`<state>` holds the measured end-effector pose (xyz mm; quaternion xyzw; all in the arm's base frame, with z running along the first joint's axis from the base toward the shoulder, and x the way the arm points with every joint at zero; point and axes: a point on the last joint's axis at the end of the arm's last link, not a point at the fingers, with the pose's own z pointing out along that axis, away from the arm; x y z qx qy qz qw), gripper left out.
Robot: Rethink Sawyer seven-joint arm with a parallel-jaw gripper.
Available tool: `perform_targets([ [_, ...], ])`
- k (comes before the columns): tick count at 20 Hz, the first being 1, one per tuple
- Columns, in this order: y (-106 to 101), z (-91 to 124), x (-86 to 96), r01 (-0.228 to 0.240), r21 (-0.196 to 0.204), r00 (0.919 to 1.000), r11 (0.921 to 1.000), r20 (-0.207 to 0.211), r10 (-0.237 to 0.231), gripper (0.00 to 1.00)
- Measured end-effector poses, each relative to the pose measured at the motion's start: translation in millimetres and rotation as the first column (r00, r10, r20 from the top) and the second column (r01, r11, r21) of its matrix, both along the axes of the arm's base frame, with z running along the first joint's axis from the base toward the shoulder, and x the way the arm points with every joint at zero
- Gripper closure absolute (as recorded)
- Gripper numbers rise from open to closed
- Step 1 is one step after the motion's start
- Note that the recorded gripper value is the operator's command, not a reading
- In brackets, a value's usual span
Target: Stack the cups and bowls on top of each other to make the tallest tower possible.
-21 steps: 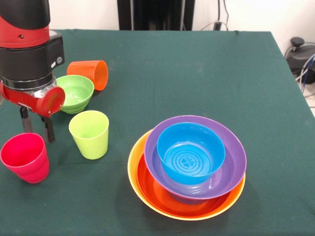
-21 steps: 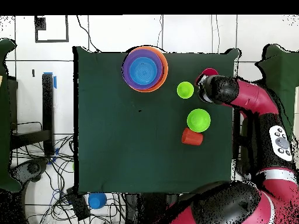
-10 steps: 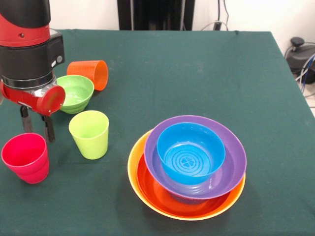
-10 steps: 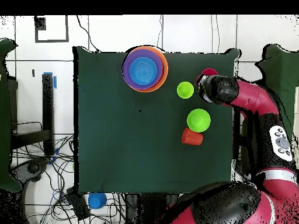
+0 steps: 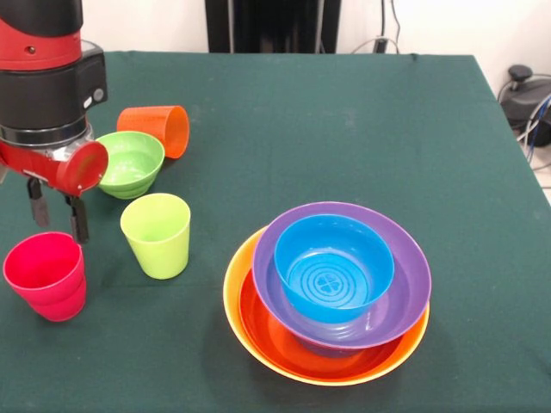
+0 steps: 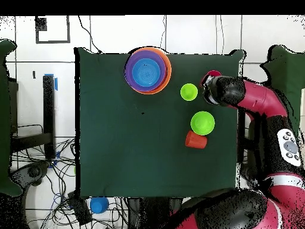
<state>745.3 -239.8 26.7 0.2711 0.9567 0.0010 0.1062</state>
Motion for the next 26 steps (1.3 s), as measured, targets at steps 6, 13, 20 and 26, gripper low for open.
perform_targets([
  [6,-1,7,-1.1,0.0,0.002,0.9998,1.0,-0.021,0.0,0.0],
  [13,-5,11,-0.4,0.006,0.006,0.9992,1.0,-0.038,-0.005,0.0],
  [20,-11,6,-4.4,0.013,0.008,0.999,0.9999,-0.044,-0.013,0.0],
  [26,-21,-8,-10.5,0.028,0.018,0.9982,0.9994,-0.054,-0.027,0.0],
])
